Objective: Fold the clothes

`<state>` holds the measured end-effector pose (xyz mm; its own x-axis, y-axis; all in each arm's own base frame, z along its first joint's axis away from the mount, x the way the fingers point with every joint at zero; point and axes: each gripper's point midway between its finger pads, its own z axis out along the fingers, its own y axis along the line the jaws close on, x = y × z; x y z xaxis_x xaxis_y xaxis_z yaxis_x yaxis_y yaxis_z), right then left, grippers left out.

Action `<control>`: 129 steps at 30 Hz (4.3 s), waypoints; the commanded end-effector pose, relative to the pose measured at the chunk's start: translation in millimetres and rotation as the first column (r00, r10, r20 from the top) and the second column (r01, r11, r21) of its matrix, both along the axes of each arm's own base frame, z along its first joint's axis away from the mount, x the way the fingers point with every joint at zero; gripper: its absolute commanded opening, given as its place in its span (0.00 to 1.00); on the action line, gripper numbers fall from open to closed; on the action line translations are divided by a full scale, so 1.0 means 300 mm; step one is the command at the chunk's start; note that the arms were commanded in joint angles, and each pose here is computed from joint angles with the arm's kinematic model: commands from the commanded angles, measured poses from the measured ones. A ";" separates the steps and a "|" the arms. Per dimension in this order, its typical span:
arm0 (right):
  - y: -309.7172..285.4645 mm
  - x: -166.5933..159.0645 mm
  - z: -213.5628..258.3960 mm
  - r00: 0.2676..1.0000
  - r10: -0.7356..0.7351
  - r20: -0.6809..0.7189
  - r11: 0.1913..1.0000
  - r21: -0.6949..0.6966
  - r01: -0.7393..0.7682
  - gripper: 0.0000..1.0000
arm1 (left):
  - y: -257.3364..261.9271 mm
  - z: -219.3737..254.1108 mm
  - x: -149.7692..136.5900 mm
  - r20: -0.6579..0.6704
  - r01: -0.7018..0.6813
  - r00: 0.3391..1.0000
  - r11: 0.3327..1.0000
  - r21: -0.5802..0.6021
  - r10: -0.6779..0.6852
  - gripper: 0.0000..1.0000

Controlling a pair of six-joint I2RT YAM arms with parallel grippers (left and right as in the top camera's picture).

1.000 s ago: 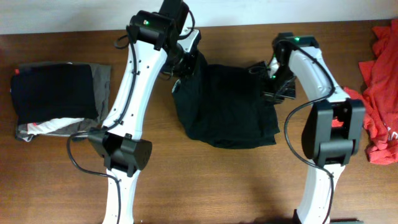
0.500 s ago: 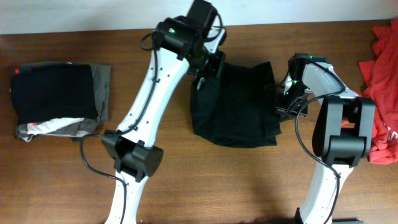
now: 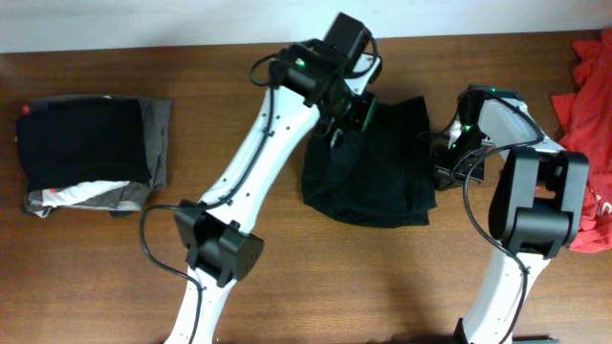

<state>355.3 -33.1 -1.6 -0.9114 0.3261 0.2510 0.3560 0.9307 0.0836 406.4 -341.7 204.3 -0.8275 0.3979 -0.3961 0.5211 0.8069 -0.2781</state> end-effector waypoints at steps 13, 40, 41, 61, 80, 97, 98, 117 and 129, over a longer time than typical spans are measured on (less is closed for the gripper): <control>-0.029 -0.035 -0.028 0.999 -0.005 -0.038 1.000 -0.021 0.005 0.04 | -0.168 -0.103 -0.009 0.032 0.009 0.999 0.996 -0.087 -0.007 0.06; 0.173 0.064 0.530 0.951 0.137 0.279 0.916 0.329 -0.229 0.04 | 0.061 -0.136 0.090 0.066 -0.011 0.998 0.996 0.092 0.004 0.14; 0.190 0.061 0.521 0.950 0.149 0.274 0.913 0.331 -0.239 0.04 | 0.064 -0.160 0.085 0.049 -0.006 0.999 0.995 0.104 0.001 0.13; 0.326 -0.174 0.029 0.963 0.241 0.120 0.882 0.388 -0.269 0.04 | 0.086 -0.558 0.043 -0.168 0.045 0.986 0.967 0.250 -0.003 0.07; 0.333 -0.042 0.251 0.938 0.228 0.263 0.828 0.455 -0.328 0.04 | 0.111 -0.296 0.091 -0.044 0.003 0.999 0.983 0.183 0.005 0.00; 0.215 0.365 0.251 0.825 0.161 0.542 0.940 0.171 -0.295 0.04 | -0.017 -0.293 -0.080 -0.191 0.289 0.934 0.953 -0.089 -0.302 0.00; 0.203 0.382 0.236 0.821 0.163 0.548 0.946 0.149 -0.288 0.04 | -0.032 -0.293 -0.093 -0.190 0.316 0.923 0.941 -0.122 -0.335 0.01; 0.071 0.452 0.004 0.845 0.216 0.490 0.975 -0.056 -0.217 0.04 | -0.225 -0.649 -0.295 -0.157 0.461 0.844 0.843 -0.278 -0.513 0.01; 0.075 0.472 0.054 0.842 0.215 0.495 0.974 -0.051 -0.219 0.06 | -0.222 -0.466 -0.282 -0.110 0.448 0.865 0.853 -0.268 -0.489 0.00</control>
